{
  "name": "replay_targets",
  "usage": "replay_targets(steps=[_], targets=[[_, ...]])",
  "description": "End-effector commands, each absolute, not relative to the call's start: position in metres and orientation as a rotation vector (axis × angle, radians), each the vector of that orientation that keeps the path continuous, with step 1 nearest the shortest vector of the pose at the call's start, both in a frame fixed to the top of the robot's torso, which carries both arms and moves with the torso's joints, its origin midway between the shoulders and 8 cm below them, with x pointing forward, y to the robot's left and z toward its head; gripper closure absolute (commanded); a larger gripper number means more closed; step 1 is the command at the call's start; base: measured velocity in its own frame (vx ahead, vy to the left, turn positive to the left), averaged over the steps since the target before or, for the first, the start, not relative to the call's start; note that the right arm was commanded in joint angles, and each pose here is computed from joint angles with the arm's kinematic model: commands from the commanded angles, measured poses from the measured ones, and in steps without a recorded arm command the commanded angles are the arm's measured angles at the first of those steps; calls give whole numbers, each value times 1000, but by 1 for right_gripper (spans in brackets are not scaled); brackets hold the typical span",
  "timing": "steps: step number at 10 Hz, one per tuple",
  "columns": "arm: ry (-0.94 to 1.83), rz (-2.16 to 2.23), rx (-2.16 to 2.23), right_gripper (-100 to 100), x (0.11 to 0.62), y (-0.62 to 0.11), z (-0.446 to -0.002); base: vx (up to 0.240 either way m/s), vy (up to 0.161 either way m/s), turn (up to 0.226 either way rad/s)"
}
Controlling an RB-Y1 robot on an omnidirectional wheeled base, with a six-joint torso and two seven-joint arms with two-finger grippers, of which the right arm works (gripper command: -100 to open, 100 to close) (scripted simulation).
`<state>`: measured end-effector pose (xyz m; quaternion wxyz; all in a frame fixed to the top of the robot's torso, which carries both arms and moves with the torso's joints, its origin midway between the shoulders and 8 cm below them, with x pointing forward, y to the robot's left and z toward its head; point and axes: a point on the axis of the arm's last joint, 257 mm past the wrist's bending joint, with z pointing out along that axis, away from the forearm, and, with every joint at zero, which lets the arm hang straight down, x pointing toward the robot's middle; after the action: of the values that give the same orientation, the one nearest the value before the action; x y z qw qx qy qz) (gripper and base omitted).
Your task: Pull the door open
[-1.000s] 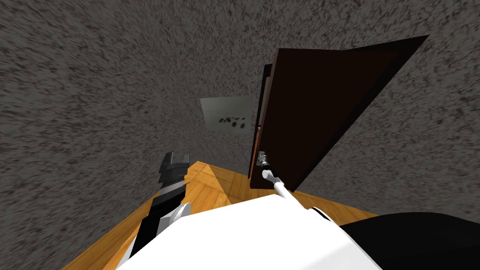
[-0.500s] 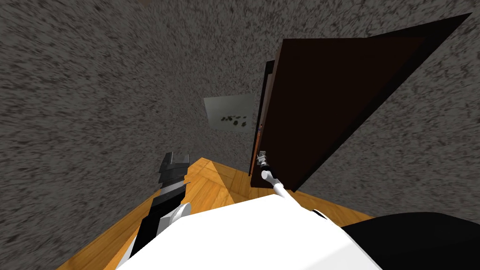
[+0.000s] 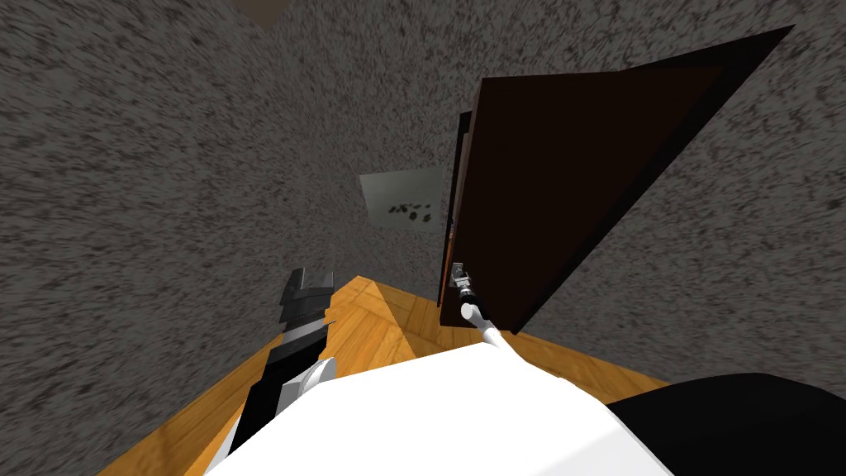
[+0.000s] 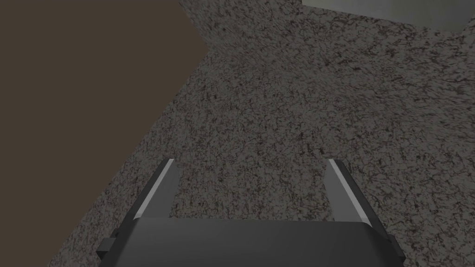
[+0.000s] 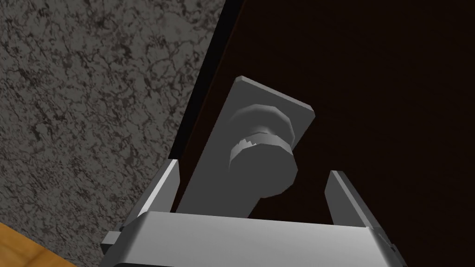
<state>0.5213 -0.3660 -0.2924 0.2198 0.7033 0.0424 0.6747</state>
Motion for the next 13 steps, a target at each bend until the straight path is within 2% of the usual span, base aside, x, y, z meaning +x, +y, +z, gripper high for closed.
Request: replay_targets(steps=[1,9,10,13], targets=[[35,1912,1972,-100,517,-363,-293,-105,-34,76],[-292,2060,2062,-100,500,-352,-296,-92,-32,61],[-266,2050,2057,-100,501,-353,-296,-37,-9,10],[-311,2028,2037,-100,493,-388,-298,137,-23,145]])
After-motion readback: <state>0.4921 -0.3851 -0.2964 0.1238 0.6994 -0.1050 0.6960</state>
